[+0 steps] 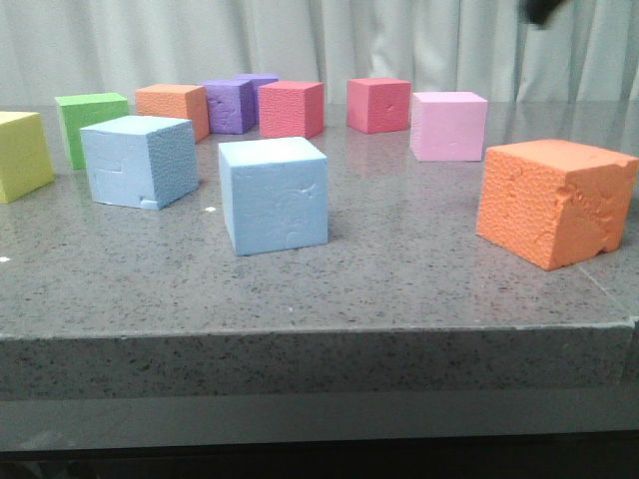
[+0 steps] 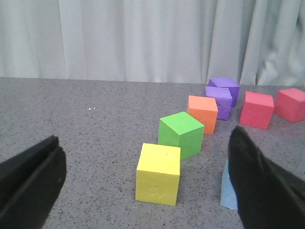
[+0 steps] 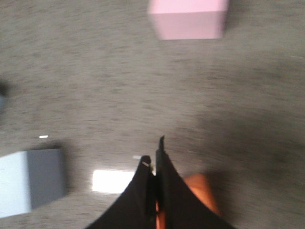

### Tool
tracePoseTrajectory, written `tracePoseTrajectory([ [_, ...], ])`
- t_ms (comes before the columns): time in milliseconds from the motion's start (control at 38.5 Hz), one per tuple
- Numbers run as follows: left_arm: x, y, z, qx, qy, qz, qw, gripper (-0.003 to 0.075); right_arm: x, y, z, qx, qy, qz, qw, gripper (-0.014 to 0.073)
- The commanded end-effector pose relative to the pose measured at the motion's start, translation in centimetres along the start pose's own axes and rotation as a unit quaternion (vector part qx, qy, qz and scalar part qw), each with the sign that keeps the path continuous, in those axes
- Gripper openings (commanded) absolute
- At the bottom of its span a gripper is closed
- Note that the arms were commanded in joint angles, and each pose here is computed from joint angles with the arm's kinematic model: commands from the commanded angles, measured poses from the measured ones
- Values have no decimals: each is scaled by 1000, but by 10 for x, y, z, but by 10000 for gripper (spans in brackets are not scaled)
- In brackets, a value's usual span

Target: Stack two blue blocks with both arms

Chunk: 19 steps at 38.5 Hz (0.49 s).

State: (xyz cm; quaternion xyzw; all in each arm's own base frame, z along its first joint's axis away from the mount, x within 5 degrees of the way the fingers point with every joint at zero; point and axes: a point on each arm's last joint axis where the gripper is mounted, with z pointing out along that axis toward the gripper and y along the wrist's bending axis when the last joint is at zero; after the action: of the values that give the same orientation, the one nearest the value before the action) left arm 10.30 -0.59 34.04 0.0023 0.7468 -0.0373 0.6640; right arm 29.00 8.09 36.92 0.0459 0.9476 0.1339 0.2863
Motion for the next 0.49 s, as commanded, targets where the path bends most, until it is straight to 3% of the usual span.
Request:
tracePoseTrajectory([
  [0,-17,-1,-1,1,-52,-7,999,669,2,-28,-34,18,-55,1,998,-59],
  [182,-17,-1,-1,1,-52,-7,999,669,32,-65,-53,52,-95,18,994,-59],
  [468,-17,-1,-1,1,-54,-7,999,669,97,-75,-73,46,-231,-49,971,-59],
])
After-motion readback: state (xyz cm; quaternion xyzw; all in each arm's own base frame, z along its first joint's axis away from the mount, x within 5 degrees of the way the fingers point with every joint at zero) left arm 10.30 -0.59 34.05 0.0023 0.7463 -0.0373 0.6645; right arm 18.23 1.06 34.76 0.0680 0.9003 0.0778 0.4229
